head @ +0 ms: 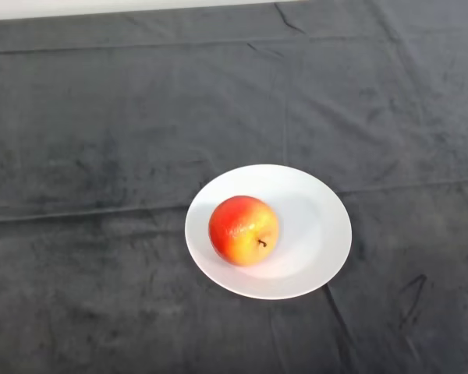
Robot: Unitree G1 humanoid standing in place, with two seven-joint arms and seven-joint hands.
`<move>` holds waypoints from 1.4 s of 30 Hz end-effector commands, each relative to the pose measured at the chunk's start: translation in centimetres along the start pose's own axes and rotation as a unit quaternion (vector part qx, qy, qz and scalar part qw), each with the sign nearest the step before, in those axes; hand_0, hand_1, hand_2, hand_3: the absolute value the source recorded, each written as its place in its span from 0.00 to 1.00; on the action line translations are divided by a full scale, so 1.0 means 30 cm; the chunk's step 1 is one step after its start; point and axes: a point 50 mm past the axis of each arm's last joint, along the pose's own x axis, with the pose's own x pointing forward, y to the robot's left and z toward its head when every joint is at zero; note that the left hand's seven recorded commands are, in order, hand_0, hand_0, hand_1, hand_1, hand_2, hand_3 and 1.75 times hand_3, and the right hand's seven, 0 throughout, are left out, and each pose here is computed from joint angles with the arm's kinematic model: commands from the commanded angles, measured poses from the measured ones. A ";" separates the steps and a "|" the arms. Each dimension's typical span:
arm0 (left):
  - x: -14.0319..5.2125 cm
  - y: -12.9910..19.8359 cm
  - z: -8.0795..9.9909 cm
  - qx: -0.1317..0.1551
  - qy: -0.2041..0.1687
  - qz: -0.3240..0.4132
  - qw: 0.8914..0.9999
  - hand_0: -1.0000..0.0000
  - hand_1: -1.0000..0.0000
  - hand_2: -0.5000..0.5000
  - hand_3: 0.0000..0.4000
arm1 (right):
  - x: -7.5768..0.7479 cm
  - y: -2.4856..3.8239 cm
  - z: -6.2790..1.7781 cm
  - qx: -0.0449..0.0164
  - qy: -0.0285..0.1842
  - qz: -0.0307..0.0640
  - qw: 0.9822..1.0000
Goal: Move the apple to the plate
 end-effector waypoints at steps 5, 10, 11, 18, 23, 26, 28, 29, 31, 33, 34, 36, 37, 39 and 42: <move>0.057 0.006 0.056 -0.009 -0.033 0.010 0.999 1.00 1.00 0.50 0.00 | 0.008 0.004 -0.046 -0.017 0.019 0.000 1.000; 0.057 0.006 0.057 -0.009 -0.033 0.009 0.999 1.00 1.00 0.50 0.00 | 0.008 0.004 -0.046 -0.017 0.019 0.000 1.000; 0.057 0.007 0.057 -0.009 -0.033 0.009 0.999 1.00 1.00 0.50 0.00 | 0.008 0.004 -0.046 -0.017 0.019 0.000 1.000; 0.057 0.008 0.057 -0.009 -0.033 0.009 0.999 1.00 1.00 0.50 0.00 | 0.008 0.004 -0.046 -0.017 0.019 0.000 1.000; 0.057 0.008 0.057 -0.009 -0.033 0.009 0.999 1.00 1.00 0.50 0.00 | 0.008 0.004 -0.046 -0.017 0.019 0.000 1.000; 0.056 0.008 0.057 -0.009 -0.033 0.009 0.999 1.00 1.00 0.50 0.00 | 0.008 0.004 -0.046 -0.017 0.019 0.000 1.000; 0.056 0.008 0.056 -0.009 -0.033 0.009 0.999 1.00 1.00 0.50 0.00 | 0.008 0.004 -0.046 -0.017 0.019 0.000 1.000; 0.056 0.008 0.056 -0.009 -0.033 0.009 0.999 1.00 1.00 0.50 0.00 | 0.008 0.004 -0.046 -0.017 0.019 0.000 1.000; 0.055 0.009 0.056 -0.009 -0.033 0.010 0.999 1.00 1.00 0.50 0.00 | 0.008 0.004 -0.046 -0.017 0.019 0.000 1.000; 0.055 0.009 0.056 -0.009 -0.033 0.010 0.999 1.00 1.00 0.50 0.00 | 0.008 0.004 -0.046 -0.017 0.019 0.000 1.000; 0.055 0.009 0.055 -0.009 -0.033 0.010 0.999 1.00 1.00 0.50 0.00 | 0.008 0.004 -0.046 -0.017 0.019 0.000 1.000; 0.055 0.008 0.055 -0.009 -0.033 0.009 0.999 1.00 1.00 0.50 0.00 | 0.008 0.004 -0.046 -0.017 0.019 0.000 1.000; 0.055 0.008 0.055 -0.009 -0.033 0.009 0.999 1.00 1.00 0.50 0.00 | 0.008 0.004 -0.046 -0.017 0.019 0.000 1.000; 0.055 0.008 0.055 -0.009 -0.033 0.009 0.999 1.00 1.00 0.50 0.00 | 0.008 0.004 -0.046 -0.017 0.019 0.000 1.000; 0.055 0.008 0.055 -0.009 -0.033 0.009 0.999 1.00 1.00 0.50 0.00 | 0.008 0.004 -0.046 -0.017 0.019 0.000 1.000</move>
